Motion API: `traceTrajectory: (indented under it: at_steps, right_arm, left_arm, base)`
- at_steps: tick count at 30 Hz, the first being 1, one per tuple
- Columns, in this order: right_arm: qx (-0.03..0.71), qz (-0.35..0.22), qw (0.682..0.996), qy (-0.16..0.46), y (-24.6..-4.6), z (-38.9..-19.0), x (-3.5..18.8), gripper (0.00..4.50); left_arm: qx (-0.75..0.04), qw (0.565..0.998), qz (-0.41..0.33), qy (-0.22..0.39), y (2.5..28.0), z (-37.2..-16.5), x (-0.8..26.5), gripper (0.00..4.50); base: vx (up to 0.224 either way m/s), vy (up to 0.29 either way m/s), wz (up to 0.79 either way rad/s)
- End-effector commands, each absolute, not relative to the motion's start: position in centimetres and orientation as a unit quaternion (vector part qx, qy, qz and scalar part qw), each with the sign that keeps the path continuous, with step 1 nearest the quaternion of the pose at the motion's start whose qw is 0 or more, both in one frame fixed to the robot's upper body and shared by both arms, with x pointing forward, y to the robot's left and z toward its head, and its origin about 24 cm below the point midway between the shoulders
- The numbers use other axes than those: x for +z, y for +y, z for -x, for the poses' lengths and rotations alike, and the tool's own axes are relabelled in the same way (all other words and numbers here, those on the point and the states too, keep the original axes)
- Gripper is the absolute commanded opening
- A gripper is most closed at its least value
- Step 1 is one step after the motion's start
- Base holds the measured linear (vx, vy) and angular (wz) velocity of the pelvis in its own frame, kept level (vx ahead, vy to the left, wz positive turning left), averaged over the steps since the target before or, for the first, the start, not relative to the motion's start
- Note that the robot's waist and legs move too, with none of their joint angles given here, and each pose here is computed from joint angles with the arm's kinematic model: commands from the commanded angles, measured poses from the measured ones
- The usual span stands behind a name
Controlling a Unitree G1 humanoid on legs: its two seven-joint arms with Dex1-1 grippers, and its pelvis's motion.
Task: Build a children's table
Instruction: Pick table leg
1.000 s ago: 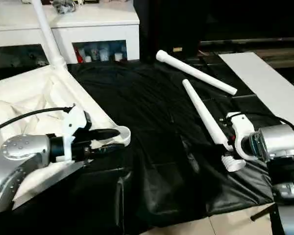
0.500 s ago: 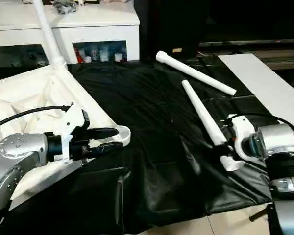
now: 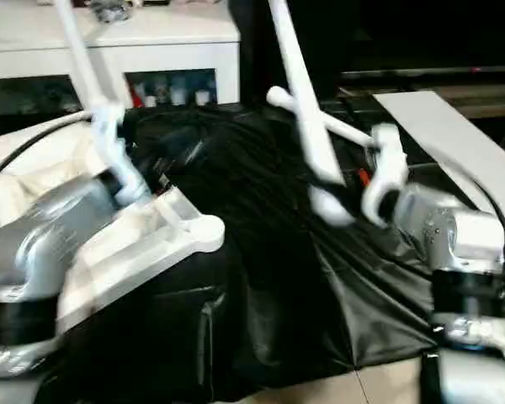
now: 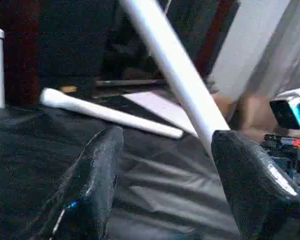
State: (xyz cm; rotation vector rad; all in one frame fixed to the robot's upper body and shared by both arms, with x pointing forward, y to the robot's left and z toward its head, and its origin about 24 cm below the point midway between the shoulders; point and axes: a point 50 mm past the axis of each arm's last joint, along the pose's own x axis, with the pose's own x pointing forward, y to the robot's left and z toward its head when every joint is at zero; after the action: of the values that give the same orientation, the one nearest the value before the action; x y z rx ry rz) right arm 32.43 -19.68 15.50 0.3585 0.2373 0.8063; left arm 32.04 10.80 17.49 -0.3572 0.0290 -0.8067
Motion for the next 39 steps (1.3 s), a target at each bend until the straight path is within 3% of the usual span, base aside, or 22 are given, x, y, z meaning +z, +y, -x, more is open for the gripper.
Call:
traceTrajectory:
  at_steps: [1,5,13,24,25,28,30,34,35,39]
  right_arm:
    - [0.451,-0.197,0.867,0.085,-18.6,-31.3,16.4,1.91]
    - [0.514,-0.197,0.831,0.079,-16.7,-29.8,16.3,1.91]
    - [0.547,-0.187,0.812,0.083,-15.6,-28.9,16.4,1.91]
    - [0.554,-0.174,0.809,0.087,-15.4,-28.4,16.5,1.91]
    - [0.557,-0.172,0.807,0.090,-15.4,-28.4,16.5,1.91]
    - [0.563,-0.168,0.803,0.095,-15.3,-28.3,16.4,1.91]
    - [0.564,-0.167,0.803,0.096,-15.3,-28.3,16.3,1.91]
    - [0.570,-0.163,0.799,0.099,-15.1,-28.2,16.3,1.91]
    - [0.571,-0.163,0.799,0.100,-15.1,-28.2,16.3,1.91]
    - [0.573,-0.161,0.797,0.101,-15.0,-28.2,16.3,1.91]
  left_arm:
    - [-0.408,0.889,0.206,0.024,10.0,-32.3,17.9,3.53]
    - [-0.462,0.845,0.269,0.022,8.0,-32.4,19.4,3.84]
    - [-0.508,0.811,0.290,0.022,6.5,-32.1,20.5,4.45]
    - [-0.503,0.809,0.301,0.039,6.7,-32.1,20.3,4.50]
    - [-0.504,0.808,0.304,0.039,6.9,-32.1,20.3,4.15]
    - [-0.513,0.805,0.295,0.042,7.1,-31.9,20.4,4.11]
    - [-0.515,0.804,0.294,0.043,7.2,-31.9,20.4,3.72]
    - [-0.525,0.800,0.287,0.051,7.2,-31.8,20.3,3.60]
    - [-0.525,0.800,0.287,0.051,7.2,-31.8,20.3,3.29]
    - [-0.524,0.799,0.289,0.054,7.3,-31.8,20.4,3.12]
  base:
    - [0.000,0.000,0.00]
    - [0.000,0.000,0.00]
    - [0.000,0.000,0.00]
    - [0.000,0.000,0.00]
    - [0.000,0.000,0.00]
    - [0.000,0.000,0.00]
    - [0.000,0.000,0.00]
    - [0.000,0.000,0.00]
    - [0.000,0.000,0.00]
    - [0.000,0.000,0.00]
